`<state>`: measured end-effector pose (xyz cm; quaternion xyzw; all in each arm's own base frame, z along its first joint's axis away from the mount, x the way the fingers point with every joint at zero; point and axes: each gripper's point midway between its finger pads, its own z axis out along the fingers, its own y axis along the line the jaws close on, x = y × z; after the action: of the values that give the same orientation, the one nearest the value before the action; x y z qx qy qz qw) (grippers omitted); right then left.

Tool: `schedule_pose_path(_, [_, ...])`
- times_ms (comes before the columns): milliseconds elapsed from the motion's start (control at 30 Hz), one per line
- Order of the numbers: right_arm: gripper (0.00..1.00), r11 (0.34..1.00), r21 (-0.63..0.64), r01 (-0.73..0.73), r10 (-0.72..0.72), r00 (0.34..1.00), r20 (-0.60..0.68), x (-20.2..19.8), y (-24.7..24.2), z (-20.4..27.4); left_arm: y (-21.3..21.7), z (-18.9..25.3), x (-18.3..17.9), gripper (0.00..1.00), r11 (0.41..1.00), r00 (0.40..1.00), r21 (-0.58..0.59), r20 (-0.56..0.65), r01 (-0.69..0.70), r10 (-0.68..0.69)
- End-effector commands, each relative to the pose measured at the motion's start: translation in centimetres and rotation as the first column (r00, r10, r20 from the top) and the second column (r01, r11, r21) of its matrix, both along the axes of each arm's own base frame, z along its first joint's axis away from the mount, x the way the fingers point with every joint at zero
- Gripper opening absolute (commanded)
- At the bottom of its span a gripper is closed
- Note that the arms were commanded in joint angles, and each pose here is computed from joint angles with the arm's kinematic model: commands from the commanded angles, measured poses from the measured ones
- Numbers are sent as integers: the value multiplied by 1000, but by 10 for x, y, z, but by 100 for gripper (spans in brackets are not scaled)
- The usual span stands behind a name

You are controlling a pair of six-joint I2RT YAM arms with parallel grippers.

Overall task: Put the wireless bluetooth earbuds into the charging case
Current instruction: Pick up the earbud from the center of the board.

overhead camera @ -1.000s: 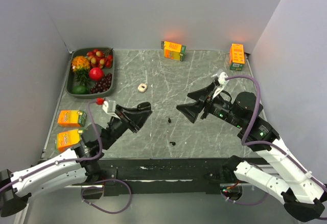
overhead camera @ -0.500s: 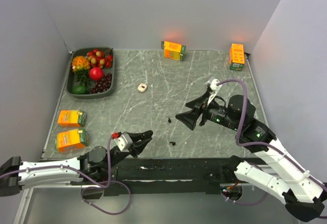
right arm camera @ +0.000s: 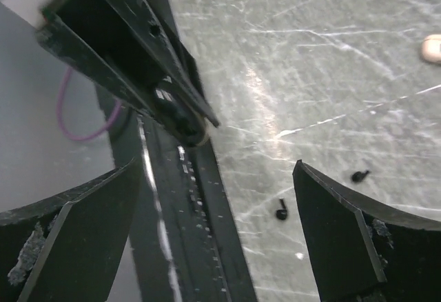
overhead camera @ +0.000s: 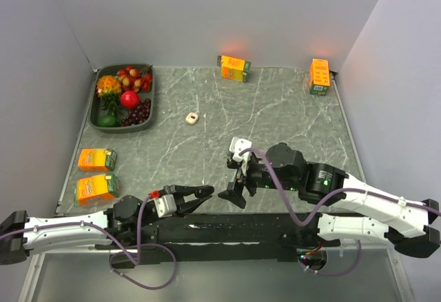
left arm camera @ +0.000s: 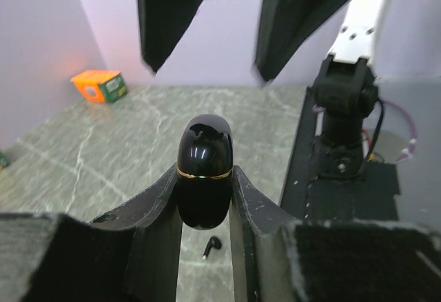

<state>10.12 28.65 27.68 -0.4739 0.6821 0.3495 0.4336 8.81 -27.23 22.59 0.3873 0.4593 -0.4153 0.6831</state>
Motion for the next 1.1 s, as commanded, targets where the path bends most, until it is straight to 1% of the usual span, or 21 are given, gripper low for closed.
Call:
schedule_pose_path(0, [95, 997, -28, 73, -67, 983, 173, 18, 3, 9, -2, 44, -20, 1, 990, 994, -87, 39, 106, -103])
schedule_pose_path(100, [90, 998, -18, 63, -57, 970, 236, 16, 11, 14, -4, 47, -22, 1, 989, 992, -88, 37, 122, -119])
schedule_pose_path(167, [87, 998, -32, 48, -38, 962, 270, 12, 17, 15, -5, 48, -23, 1, 988, 992, -88, 38, 126, -123])
schedule_pose_path(200, [87, 997, -33, 63, -50, 957, 287, 14, 18, 16, -6, 46, -22, 1, 989, 992, -77, 35, 126, -124])
schedule_pose_path(233, [87, 998, -20, 54, -46, 953, 298, 12, 20, 19, -8, 44, -23, 1, 989, 991, -68, 36, 129, -127])
schedule_pose_path(333, [86, 1000, 17, 25, -29, 951, 308, 5, 24, 26, -11, 42, -24, 1, 988, 990, -56, 31, 141, -139])
schedule_pose_path(400, [84, 1000, -2, 24, -22, 951, 309, 4, 27, 22, -13, 41, -25, 1, 987, 989, -54, 26, 150, -149])
schedule_pose_path(533, [81, 1000, 9, 12, -15, 946, 323, 4, 31, 26, -17, 40, -27, 1, 986, 986, -34, 27, 165, -164])
schedule_pose_path(700, [79, 999, -5, 43, -39, 939, 340, 11, 33, 25, -19, 43, -31, 1, 982, 982, -33, 35, 186, -185])
schedule_pose_path(933, [76, 995, 48, 86, -98, 926, 365, 19, 29, 43, -28, 31, -35, 1, 977, 976, 34, 36, 212, -213])
schedule_pose_path(1067, [75, 991, 68, 114, -131, 914, 383, 23, 23, 54, -29, 26, -33, 1, 978, 978, 58, 46, 200, -203])
